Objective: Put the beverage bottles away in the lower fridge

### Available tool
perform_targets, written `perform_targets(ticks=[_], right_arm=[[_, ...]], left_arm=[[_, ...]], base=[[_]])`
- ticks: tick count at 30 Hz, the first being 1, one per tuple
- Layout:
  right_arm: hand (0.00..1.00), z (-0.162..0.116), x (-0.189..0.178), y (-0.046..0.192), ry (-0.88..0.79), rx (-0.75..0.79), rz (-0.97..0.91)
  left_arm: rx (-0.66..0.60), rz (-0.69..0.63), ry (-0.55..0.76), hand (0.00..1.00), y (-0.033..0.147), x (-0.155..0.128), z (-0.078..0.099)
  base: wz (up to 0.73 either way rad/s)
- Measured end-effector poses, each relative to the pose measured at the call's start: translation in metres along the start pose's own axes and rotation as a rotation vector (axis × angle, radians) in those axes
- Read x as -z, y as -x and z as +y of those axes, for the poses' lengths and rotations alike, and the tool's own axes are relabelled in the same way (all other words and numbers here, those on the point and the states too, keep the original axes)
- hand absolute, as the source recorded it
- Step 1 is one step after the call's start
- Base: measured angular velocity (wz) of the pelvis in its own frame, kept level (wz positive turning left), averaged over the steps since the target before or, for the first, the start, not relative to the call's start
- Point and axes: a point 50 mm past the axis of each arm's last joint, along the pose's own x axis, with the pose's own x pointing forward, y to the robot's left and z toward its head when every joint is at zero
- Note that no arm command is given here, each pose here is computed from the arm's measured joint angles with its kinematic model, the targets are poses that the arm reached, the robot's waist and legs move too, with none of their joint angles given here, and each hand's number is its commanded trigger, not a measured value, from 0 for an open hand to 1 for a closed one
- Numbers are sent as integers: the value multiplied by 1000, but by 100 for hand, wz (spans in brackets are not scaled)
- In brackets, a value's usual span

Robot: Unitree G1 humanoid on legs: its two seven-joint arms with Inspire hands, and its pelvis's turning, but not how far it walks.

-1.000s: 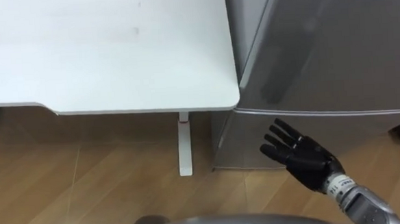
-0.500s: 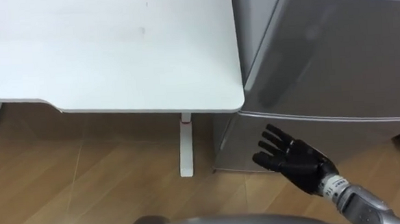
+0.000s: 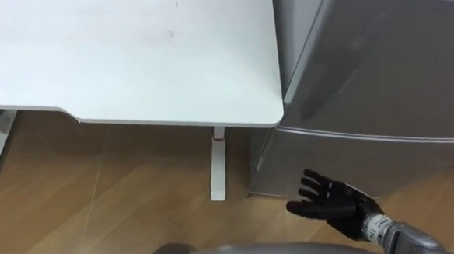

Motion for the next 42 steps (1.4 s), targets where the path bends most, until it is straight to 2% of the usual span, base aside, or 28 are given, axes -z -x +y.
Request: perform_targets(ticks=[6, 10, 23, 33, 42], right_arm=[[0, -4, 28, 2, -56, 64, 93], [0, -9, 47, 7, -52, 124, 189], [0, -7, 57, 2, -117, 240, 255], [0, -3, 65, 2, -231, 255, 256], [0, -4, 68, 4, -247, 263, 251]], left_arm=[[-9, -2, -2, 0, 0, 0, 0], [-12, -2, -48, 0, 0, -1, 0], [29, 66, -50, 0, -3, 6, -15], [61, 84, -208, 0, -4, -1, -19], [60, 61, -342, 0, -6, -15, -20]], base=[[5], [9], [3], [0], [-4]])
